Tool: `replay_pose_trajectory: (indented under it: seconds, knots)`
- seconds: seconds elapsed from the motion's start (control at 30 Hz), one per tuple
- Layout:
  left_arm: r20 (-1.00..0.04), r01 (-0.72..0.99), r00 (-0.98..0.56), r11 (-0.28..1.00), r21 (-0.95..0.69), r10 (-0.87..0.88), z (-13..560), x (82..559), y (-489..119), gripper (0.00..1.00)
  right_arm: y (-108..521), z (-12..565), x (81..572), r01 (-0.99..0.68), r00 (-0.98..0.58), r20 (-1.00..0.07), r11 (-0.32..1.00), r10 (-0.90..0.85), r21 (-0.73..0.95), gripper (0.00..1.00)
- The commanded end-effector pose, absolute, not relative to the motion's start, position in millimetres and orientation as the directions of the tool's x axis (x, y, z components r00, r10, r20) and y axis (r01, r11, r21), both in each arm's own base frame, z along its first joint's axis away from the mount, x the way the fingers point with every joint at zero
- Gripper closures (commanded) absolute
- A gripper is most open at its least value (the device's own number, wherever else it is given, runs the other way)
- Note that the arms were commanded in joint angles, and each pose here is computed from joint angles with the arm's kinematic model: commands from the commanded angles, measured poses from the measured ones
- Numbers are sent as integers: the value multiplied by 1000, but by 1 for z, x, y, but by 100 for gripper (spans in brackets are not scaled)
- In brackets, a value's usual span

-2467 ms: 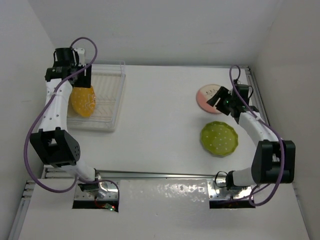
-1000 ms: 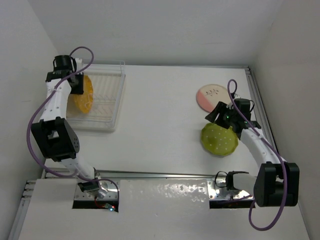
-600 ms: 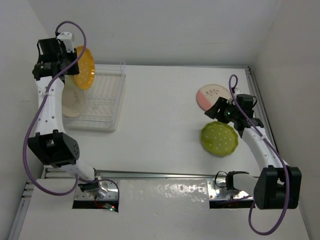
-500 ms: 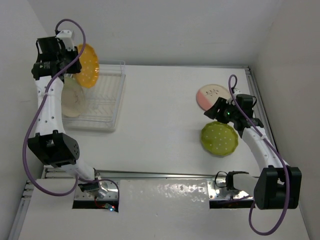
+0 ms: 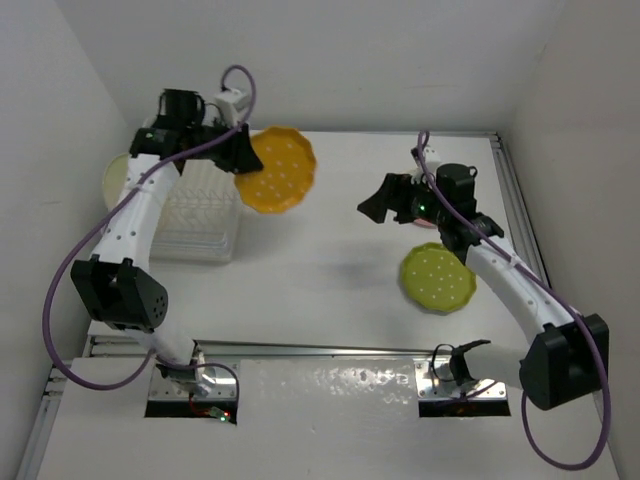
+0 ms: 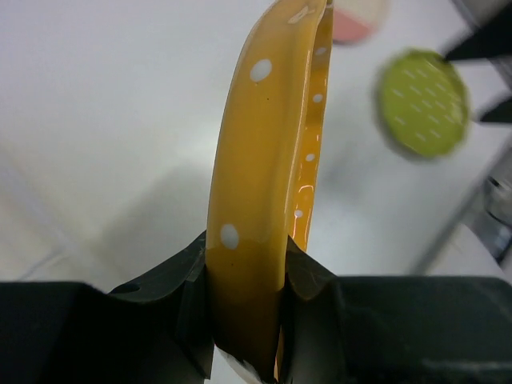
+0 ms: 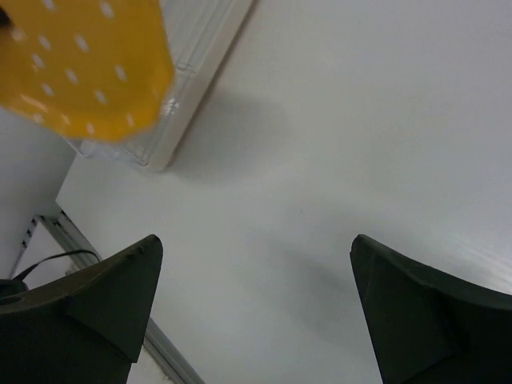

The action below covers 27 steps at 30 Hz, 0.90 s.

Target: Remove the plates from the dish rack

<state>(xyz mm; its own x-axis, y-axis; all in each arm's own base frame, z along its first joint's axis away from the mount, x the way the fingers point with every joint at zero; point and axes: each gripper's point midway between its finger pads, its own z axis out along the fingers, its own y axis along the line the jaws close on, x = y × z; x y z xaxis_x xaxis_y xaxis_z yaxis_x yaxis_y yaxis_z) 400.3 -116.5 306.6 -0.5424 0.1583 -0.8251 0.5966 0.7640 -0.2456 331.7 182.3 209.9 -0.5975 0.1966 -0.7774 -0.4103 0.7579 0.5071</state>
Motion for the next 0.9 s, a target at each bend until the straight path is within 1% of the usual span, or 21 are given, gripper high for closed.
replay_pose_trajectory:
  seconds: [0.0,0.13,0.27,0.33,0.37,0.4,0.43,0.47,0.5,0.57,0.6,0.67,0.7,0.73,0.77,0.8,0.83,0.87]
  knots:
    - [-898,803,-409,533,-268,163,342,363,-174,100,210,245,348,-534,-521,-836,699,172,476,1]
    - [-888,815,-426,499,-293,173,334,355,-183,100,228,257,351,-611,-458,-881,680,114,406,1]
    - [-877,853,-440,397,-339,196,322,333,-199,100,249,251,352,-663,-455,-888,641,64,386,1]
    - [-879,871,-432,346,-349,200,318,322,-209,100,263,255,347,-707,-448,-892,589,52,390,7]
    - [-875,870,-441,334,-362,200,313,318,-211,100,270,250,345,-714,-461,-886,575,43,399,14]
    - [-873,871,-444,328,-366,204,311,316,-213,100,274,249,344,-721,-469,-882,559,42,410,16]
    - [-873,873,-441,326,-363,208,310,315,-213,100,277,251,344,-723,-474,-879,547,53,423,20]
    - [-873,873,-441,326,-363,209,310,315,-213,100,278,246,346,-717,-486,-872,544,55,435,30]
    - [-872,873,-442,323,-365,209,309,314,-213,100,280,245,346,-720,-489,-870,536,60,442,33]
    - [-876,881,-436,296,-370,204,312,310,-215,100,282,246,349,-718,-488,-869,530,78,451,34]
    - [-876,882,-437,285,-375,202,313,309,-216,100,283,242,350,-713,-497,-864,529,81,460,38]
    - [-878,887,-438,250,-388,194,315,304,-218,100,287,245,349,-724,-495,-864,505,95,470,43]
    - [-876,886,-442,245,-393,193,315,304,-219,100,289,243,348,-724,-503,-859,496,95,479,49]
    - [-876,888,-443,229,-399,190,315,301,-220,100,291,244,347,-726,-506,-856,485,103,488,51]
    - [-877,888,-443,225,-400,189,315,300,-220,100,292,242,346,-725,-512,-853,481,102,493,56]
    - [-878,890,-441,219,-400,189,316,299,-221,100,292,240,345,-722,-519,-849,478,104,500,61]
    - [-878,890,-441,217,-401,187,316,300,-221,100,293,242,344,-720,-522,-845,472,116,509,74]
    - [-878,890,-441,218,-401,187,316,300,-221,100,292,242,344,-714,-527,-841,473,125,517,84]
